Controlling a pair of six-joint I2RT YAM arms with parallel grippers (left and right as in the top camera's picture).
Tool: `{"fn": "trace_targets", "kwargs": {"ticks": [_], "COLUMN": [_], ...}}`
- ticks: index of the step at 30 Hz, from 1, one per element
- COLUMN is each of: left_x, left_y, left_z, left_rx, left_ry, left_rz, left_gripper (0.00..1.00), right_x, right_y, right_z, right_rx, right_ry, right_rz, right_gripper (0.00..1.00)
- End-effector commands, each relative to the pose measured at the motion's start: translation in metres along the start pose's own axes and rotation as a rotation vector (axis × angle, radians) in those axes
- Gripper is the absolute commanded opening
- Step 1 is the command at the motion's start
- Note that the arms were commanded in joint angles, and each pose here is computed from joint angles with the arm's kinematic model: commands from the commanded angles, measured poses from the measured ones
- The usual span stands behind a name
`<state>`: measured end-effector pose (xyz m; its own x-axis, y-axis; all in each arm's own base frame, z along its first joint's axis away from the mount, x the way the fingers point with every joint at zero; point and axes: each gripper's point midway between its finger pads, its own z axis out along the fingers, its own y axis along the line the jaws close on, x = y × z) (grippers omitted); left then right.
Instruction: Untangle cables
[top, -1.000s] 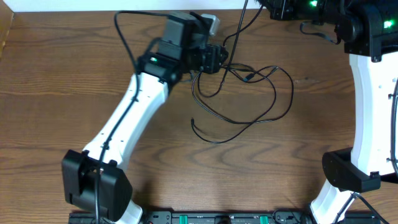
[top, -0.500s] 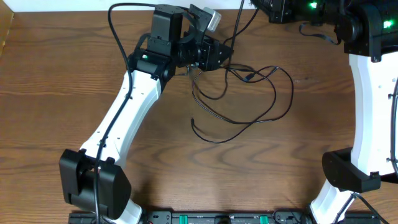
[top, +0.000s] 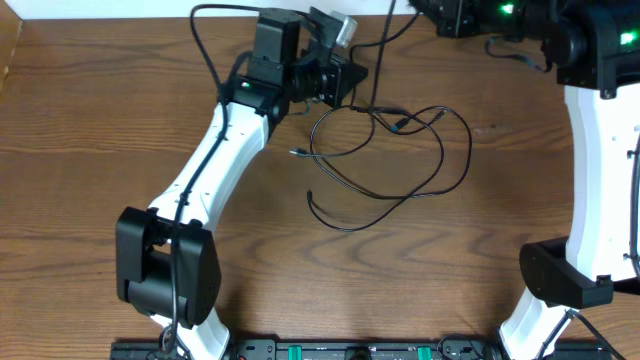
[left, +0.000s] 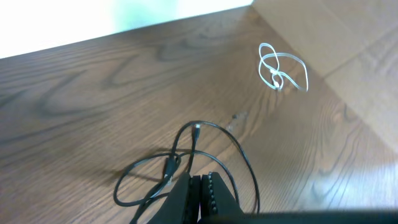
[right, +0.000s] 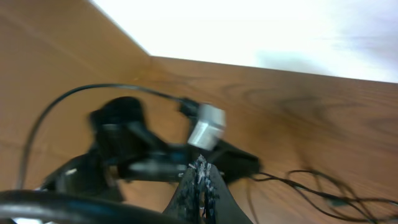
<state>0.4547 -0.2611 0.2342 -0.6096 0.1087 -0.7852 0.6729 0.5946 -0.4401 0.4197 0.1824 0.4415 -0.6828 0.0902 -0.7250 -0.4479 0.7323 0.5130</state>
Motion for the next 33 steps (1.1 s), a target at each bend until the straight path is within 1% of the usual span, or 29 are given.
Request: {"fn": "trace_targets", "kwargs": {"ticks": [1, 4, 8, 13, 15, 18, 20, 22, 25, 28, 31, 33], "left_x": [-0.046, -0.079, -0.115, -0.132, -0.135, -0.146, -0.158, -0.175, -0.191, -0.203, -0.208, -0.208], "left_y": [-0.019, -0.056, -0.124, -0.196, -0.21, -0.226, -0.231, -0.222, -0.194, -0.163, -0.152, -0.15], "left_z": [-0.045, -0.093, -0.165, -0.235, -0.252, -0.271, -0.282, -0.293, -0.303, -0.315, -0.316, -0.314], "left_rx": [-0.006, -0.001, 0.054, 0.159, 0.173, 0.197, 0.202, 0.138, -0.001, -0.115, -0.158, -0.158], "left_ry": [-0.124, -0.233, -0.401, -0.55, -0.589, -0.667, -0.737, -0.837, -0.944, -1.051, -1.083, -1.08], "left_rz": [-0.039, -0.008, 0.047, 0.178, 0.196, 0.243, 0.248, 0.237, 0.14, -0.002, -0.026, -0.033], "left_gripper": [0.07, 0.07, 0.07, 0.07, 0.08, 0.08, 0.08, 0.07, 0.07, 0.07, 0.07, 0.07], "right_x": [-0.01, -0.017, -0.021, -0.015, -0.01, -0.001, 0.004, 0.01, 0.021, 0.037, 0.057, 0.072], "right_y": [-0.027, -0.053, -0.075, -0.099, -0.105, -0.104, -0.098, -0.076, -0.048, -0.03, -0.02, -0.019], "right_z": [-0.011, -0.02, -0.025, -0.014, -0.007, 0.006, 0.013, 0.019, 0.022, 0.027, 0.041, 0.054], "right_rx": [0.117, 0.21, 0.264, 0.304, 0.306, 0.262, 0.218, 0.096, -0.056, -0.135, -0.178, -0.202], "right_ry": [-0.047, -0.082, -0.095, -0.059, -0.035, 0.017, 0.047, 0.087, 0.127, 0.179, 0.247, 0.301], "right_rz": [0.018, 0.056, 0.082, 0.121, 0.134, 0.108, 0.081, -0.025, -0.156, -0.249, -0.327, -0.339], "right_gripper": [0.01, 0.01, 0.01, 0.01, 0.01, 0.01, 0.01, 0.01, 0.01, 0.01, 0.01, 0.01]}}
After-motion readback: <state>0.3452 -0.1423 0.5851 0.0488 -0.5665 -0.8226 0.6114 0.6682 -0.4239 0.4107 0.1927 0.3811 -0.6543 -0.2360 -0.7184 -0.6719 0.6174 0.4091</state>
